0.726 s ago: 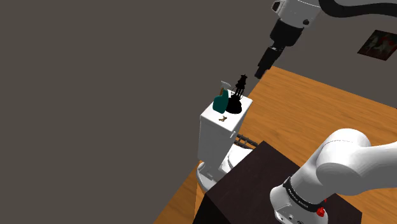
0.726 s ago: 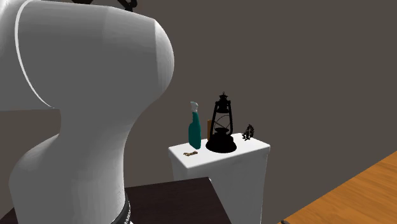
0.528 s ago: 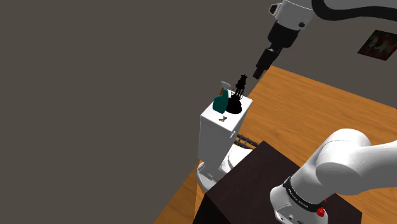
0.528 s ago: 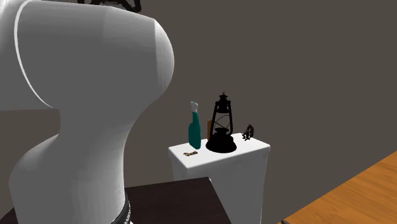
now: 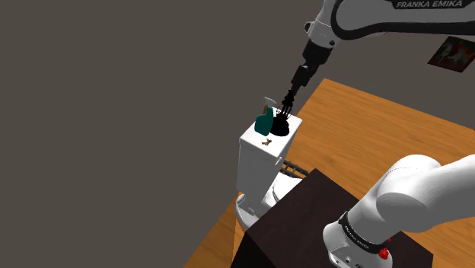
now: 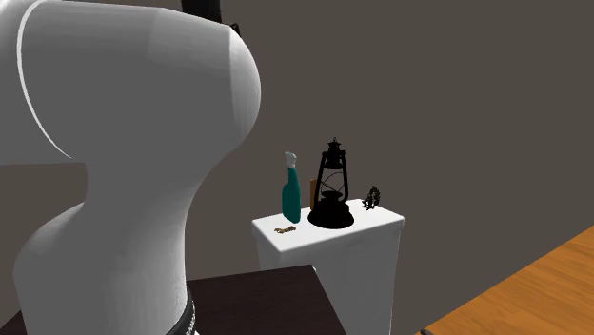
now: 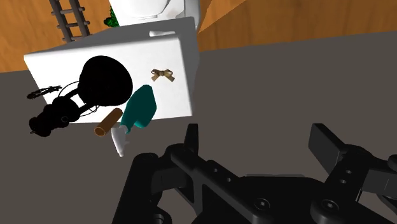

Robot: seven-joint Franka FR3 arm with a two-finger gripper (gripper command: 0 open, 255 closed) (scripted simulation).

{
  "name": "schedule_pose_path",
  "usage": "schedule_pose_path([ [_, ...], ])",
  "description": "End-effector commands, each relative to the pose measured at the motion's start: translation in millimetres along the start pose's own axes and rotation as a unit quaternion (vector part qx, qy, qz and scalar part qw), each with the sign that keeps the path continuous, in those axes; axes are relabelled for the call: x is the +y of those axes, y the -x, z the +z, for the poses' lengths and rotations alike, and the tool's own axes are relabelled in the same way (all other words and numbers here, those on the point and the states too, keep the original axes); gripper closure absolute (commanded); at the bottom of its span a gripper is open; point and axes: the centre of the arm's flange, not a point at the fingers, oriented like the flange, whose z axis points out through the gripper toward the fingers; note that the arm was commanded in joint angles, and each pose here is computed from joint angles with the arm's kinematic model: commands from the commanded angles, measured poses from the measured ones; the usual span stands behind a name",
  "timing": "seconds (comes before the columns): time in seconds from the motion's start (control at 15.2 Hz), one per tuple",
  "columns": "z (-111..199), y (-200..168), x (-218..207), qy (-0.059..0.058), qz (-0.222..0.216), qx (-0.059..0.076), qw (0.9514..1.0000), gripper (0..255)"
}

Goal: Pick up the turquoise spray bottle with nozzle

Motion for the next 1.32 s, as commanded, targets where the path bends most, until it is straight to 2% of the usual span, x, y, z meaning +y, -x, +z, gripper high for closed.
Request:
schedule_pose_path([
  [0.0, 17, -13, 18, -0.001, 0.001, -0.001, 1.0000, 0],
  [1.25, 174, -127, 185, -0.014, 0.016, -0.019, 0.9996, 0],
])
